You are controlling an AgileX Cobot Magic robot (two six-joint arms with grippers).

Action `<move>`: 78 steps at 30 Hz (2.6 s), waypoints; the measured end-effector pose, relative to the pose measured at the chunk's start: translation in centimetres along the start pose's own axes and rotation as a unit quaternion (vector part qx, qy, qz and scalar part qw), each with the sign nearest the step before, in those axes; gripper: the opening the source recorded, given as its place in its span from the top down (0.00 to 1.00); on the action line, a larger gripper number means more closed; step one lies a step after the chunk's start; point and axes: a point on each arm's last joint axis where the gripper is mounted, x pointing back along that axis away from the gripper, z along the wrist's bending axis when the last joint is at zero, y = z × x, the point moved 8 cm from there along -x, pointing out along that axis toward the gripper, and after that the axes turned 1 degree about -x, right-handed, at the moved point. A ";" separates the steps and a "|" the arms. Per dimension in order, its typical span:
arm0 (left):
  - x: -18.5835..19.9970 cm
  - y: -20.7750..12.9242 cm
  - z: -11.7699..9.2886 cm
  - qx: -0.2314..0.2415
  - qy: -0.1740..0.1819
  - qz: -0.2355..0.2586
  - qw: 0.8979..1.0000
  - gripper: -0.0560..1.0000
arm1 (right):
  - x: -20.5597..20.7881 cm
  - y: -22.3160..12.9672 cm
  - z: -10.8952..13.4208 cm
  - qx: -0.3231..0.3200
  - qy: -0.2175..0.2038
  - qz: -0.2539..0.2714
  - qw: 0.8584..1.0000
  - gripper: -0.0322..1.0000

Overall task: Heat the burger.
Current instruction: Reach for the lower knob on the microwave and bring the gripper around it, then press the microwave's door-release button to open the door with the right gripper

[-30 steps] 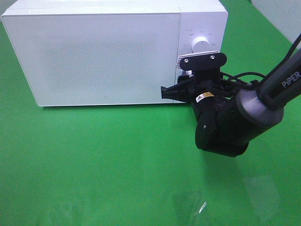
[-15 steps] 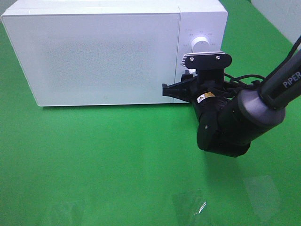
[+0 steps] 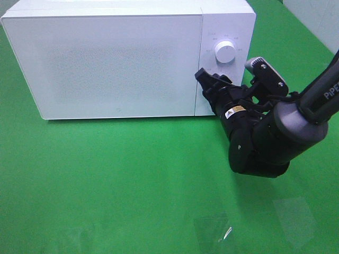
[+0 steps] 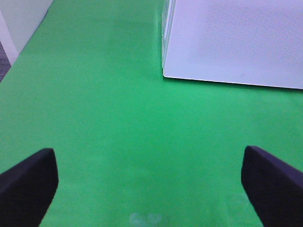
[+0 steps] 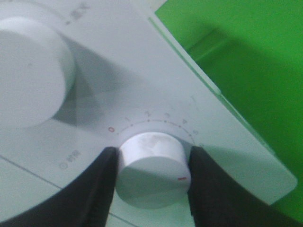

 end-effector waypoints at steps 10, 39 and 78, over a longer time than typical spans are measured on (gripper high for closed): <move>0.0 0.0 0.0 0.000 0.000 0.000 1.000 0.01 | 0.0 -0.3 0.2 -0.213 0.008 0.013 0.977 0.55; 0.0 0.0 0.0 0.000 0.000 0.000 1.000 0.01 | 0.0 -0.3 0.2 -0.280 0.007 0.013 0.960 0.55; 0.0 0.0 0.0 0.000 0.000 0.000 1.000 0.01 | 2.1 0.5 3.2 -0.206 0.055 0.051 0.976 0.26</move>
